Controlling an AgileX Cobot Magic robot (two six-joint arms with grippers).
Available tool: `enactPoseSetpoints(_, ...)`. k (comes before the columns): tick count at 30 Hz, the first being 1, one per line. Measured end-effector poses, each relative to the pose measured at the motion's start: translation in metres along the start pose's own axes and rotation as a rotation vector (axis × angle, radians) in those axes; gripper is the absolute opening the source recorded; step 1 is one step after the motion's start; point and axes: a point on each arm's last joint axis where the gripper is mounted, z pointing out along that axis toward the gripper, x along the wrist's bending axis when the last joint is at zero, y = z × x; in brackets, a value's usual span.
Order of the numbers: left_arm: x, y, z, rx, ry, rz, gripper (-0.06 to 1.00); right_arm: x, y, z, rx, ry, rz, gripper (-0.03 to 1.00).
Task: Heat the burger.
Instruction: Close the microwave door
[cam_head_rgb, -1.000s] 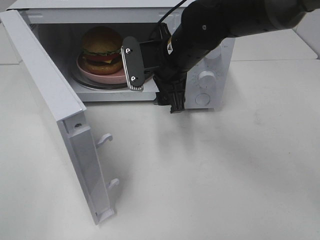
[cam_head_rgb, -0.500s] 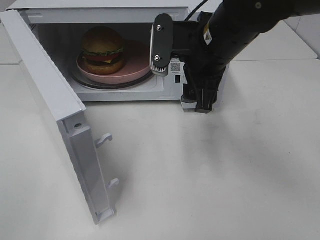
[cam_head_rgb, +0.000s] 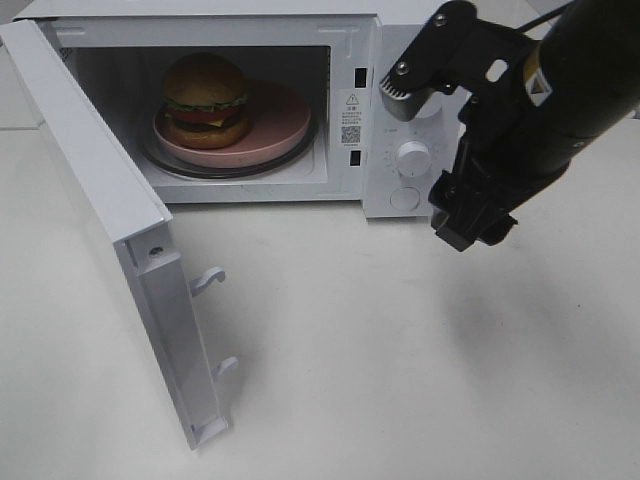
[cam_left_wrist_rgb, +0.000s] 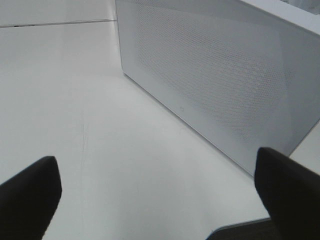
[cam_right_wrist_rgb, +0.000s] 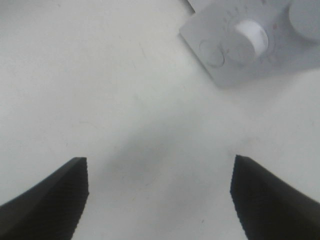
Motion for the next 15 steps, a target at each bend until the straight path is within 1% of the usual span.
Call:
enactPoseSetpoints(1,0.000,0.000,0.000,0.000,0.000,0.000,0.98,-0.001,-0.007,-0.008,0.025,-0.005,0.087,0.77)
enactPoseSetpoints(2,0.000,0.000,0.000,0.000,0.000,0.000,0.98,-0.002,-0.010,-0.014,0.036,-0.009,0.119,0.77)
enactPoseSetpoints(3,0.000,0.000,0.000,0.000,0.000,0.000,0.98,-0.002,-0.010,-0.014,0.036,-0.009,0.119,0.77)
enactPoseSetpoints(4,0.000,0.000,0.000,0.000,0.000,0.000,0.98,-0.004,-0.017,-0.023,0.059,-0.016,0.158,0.77)
enactPoseSetpoints(10,0.000,0.000,0.000,0.000,0.000,0.000,0.98,-0.007,-0.033,-0.047,0.108,-0.032,0.228,0.77)
enactPoseSetpoints(15,0.000,0.000,0.000,0.000,0.000,0.000,0.98,-0.007,-0.046,-0.067,0.116,-0.020,0.265,0.77)
